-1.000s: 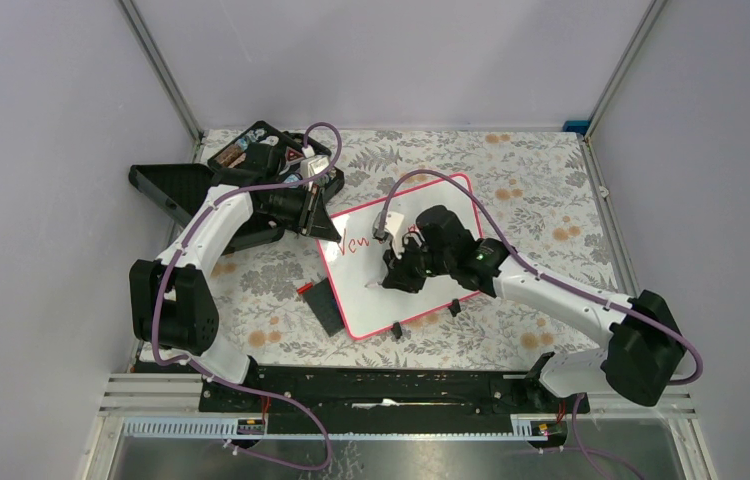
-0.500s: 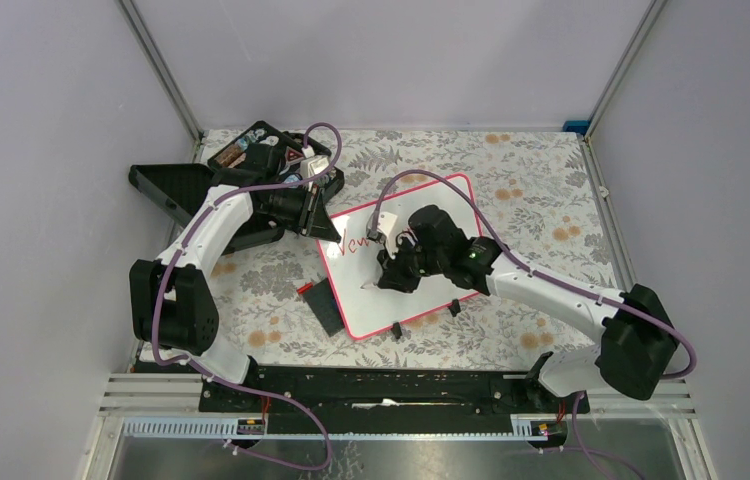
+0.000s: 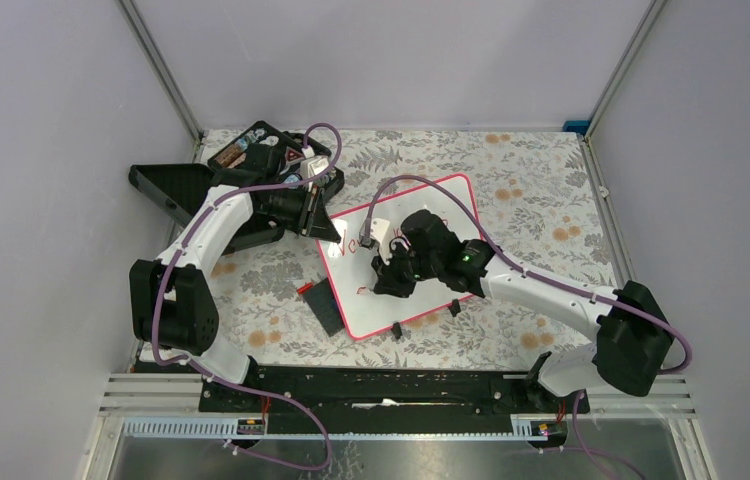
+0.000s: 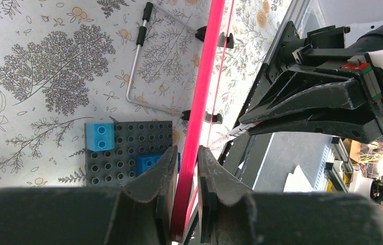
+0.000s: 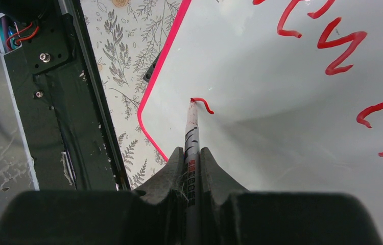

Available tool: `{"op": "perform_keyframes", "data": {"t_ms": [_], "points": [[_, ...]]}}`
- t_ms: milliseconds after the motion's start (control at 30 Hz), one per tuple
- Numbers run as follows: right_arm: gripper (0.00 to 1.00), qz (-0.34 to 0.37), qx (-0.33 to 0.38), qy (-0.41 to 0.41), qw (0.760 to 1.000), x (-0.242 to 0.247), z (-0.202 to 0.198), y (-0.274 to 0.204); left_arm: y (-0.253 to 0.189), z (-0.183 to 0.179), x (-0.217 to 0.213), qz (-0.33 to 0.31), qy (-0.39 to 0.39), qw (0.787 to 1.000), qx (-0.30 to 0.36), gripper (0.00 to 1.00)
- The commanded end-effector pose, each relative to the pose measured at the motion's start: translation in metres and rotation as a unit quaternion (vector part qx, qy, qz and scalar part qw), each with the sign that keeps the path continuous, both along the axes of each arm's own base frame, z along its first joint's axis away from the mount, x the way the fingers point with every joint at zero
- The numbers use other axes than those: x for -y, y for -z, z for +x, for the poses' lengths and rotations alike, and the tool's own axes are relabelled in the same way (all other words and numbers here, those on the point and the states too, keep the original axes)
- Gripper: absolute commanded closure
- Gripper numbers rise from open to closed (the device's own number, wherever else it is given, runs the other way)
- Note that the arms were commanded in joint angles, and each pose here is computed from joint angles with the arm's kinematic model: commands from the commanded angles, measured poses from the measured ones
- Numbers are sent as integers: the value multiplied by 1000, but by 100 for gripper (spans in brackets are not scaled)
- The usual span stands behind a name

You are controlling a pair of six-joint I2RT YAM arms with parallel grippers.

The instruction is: Write a sentence on the whiteboard

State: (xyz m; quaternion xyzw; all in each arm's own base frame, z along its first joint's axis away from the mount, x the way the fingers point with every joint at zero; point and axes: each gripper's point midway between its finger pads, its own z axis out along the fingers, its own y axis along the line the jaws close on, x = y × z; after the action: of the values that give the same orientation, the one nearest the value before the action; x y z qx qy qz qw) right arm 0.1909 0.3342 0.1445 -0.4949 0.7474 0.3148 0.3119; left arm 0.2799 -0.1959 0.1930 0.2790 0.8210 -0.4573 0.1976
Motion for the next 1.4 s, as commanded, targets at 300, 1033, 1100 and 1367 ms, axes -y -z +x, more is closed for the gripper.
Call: {"op": "perform_keyframes", "data": {"t_ms": [300,1033,1100,1367], "points": [[100,-21,30,2,999,9,3,3,23,8,-7,47,-2,999,21,100],[100,-28,69,53,996,21,24,-13,23,8,-6,48,-2,999,21,100],[100,-22,70,58,996,19,26,-17,23,8,-6,49,-2,999,21,100],[100,-15,74,79,994,19,35,-21,23,7,-7,49,-2,999,22,100]]}}
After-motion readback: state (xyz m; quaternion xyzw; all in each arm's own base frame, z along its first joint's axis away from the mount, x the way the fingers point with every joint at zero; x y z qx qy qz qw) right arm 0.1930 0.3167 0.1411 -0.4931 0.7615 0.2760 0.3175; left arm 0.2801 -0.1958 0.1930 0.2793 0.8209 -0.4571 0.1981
